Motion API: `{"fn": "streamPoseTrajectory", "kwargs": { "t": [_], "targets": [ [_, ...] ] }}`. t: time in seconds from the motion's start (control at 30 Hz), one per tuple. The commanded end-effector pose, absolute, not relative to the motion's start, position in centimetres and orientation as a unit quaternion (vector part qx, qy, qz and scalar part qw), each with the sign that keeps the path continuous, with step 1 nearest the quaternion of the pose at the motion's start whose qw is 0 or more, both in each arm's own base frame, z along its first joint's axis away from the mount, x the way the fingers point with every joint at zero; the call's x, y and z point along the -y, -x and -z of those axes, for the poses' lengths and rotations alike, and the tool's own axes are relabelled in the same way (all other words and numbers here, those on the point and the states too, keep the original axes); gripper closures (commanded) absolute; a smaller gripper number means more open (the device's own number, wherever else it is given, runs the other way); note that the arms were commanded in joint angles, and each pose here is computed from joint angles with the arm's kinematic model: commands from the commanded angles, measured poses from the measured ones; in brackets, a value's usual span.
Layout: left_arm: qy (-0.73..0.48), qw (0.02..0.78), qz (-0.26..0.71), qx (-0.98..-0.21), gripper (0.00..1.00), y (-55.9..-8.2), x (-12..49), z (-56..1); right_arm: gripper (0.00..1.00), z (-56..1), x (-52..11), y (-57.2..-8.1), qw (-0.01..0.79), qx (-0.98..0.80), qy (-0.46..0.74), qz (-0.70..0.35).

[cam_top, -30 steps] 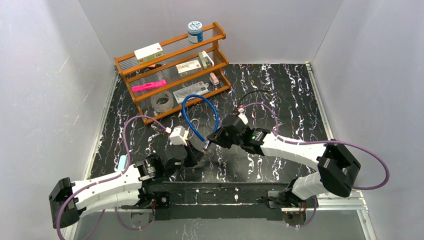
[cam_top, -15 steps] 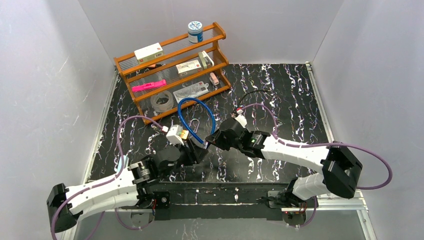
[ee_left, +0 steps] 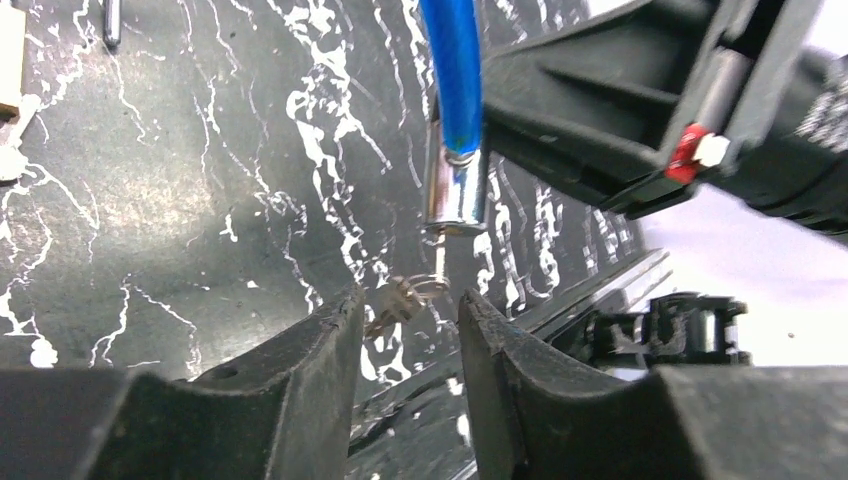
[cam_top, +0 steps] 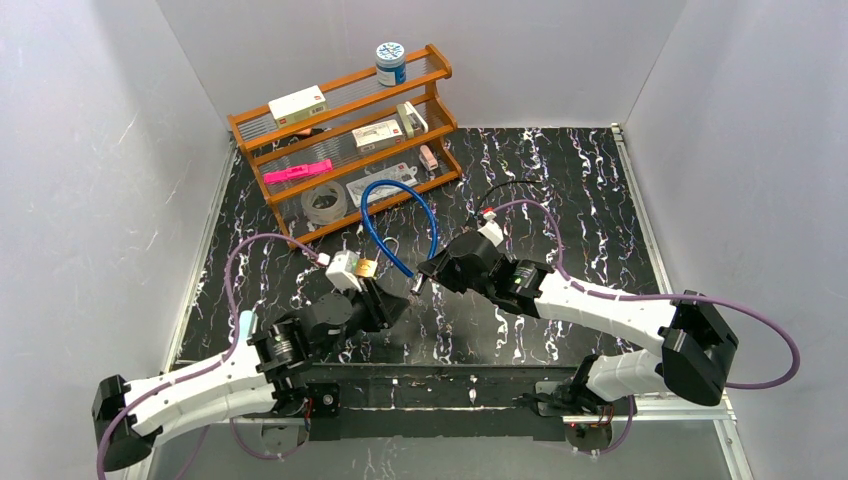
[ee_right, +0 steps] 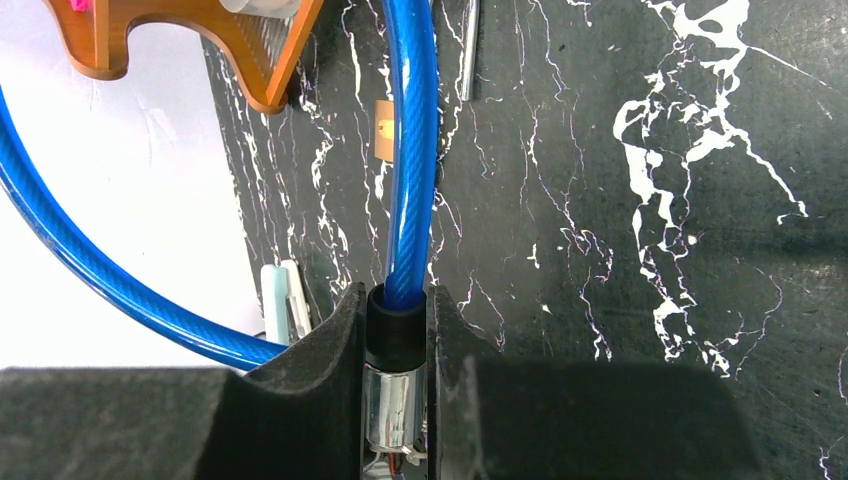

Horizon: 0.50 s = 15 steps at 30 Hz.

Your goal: Unlock with the key

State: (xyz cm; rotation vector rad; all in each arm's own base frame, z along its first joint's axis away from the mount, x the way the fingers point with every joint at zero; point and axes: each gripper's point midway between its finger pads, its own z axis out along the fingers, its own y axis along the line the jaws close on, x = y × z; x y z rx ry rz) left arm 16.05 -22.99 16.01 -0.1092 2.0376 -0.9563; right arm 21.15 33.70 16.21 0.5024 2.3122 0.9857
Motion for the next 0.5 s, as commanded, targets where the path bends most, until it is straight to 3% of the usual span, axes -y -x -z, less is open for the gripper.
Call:
{"fn": "streamPoseTrajectory", "kwargs": {
  "t": [0.0, 0.27, 0.47],
  "targets": [
    [0.034, 0.419, 0.388, -0.82, 0.65, -16.04, 24.01, -15.95, 0.99, -20.11, -34.51, -22.34, 0.318, -0.83, -0.194, -0.416],
    [0.041, 0.423, 0.404, -0.81, 0.62, -16.4, 24.78, -16.56, 0.99, -20.17, -34.69, -22.22, 0.314, -0.83, -0.191, -0.419],
    [0.043, 0.422, 0.393, -0.816, 0.8, -16.7, 24.94, -16.09, 0.99, -20.32, -34.72, -21.94, 0.309, -0.829, -0.19, -0.426]
  ]
}}
